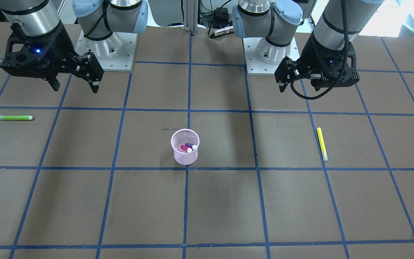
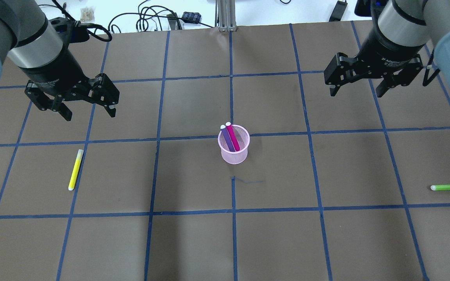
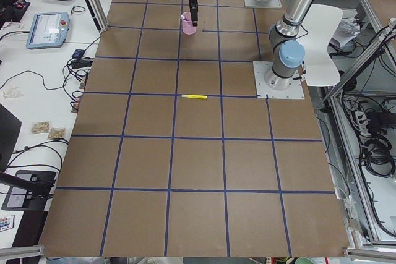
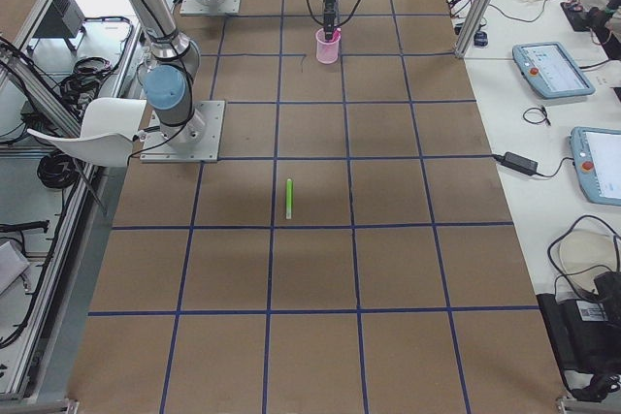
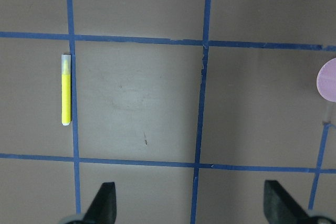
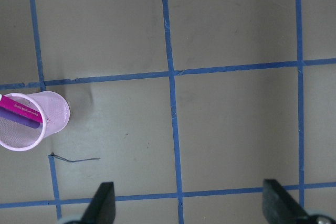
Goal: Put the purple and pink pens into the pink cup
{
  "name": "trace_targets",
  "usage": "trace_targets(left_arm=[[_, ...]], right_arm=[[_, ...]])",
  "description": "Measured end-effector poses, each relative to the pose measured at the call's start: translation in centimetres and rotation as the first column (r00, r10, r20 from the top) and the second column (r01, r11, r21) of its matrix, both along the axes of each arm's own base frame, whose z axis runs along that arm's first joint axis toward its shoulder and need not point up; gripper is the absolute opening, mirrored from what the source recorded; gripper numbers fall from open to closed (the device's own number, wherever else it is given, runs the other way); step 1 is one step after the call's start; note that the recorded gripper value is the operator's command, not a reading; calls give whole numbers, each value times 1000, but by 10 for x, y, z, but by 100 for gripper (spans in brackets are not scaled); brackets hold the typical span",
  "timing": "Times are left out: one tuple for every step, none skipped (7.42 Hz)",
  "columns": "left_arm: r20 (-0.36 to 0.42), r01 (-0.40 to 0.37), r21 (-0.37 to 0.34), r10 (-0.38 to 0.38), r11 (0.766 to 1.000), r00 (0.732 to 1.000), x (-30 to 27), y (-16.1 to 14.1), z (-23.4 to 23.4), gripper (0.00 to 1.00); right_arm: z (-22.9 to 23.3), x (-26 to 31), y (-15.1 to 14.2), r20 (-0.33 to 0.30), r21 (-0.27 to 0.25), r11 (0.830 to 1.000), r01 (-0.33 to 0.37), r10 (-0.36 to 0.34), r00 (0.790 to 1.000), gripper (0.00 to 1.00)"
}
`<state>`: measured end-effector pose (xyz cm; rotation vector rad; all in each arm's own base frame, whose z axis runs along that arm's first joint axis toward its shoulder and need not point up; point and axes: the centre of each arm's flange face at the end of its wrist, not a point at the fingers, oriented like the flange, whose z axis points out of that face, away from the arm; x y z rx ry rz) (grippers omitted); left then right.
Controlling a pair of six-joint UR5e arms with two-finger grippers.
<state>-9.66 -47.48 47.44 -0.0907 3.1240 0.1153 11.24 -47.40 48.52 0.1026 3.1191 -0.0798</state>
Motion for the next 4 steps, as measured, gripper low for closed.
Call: trace_targets(left_arm=[[0,0,-1,0,1000,1000,0,0,0,100],[0,0,-2,0,1000,1000,0,0,0,100],[1,0,-3,0,1000,1000,0,0,0,100],[1,0,-4,0,1000,1000,0,0,0,100]], right_arm=[[0,0,0,0,0,1000,0,0,1000,100],[-1,0,0,-1,1,1000,-2,2,1000,100],[-1,0,0,-1,1,1000,-3,3,1000,100],[-1,0,0,-1,0,1000,-4,4,1000,100]])
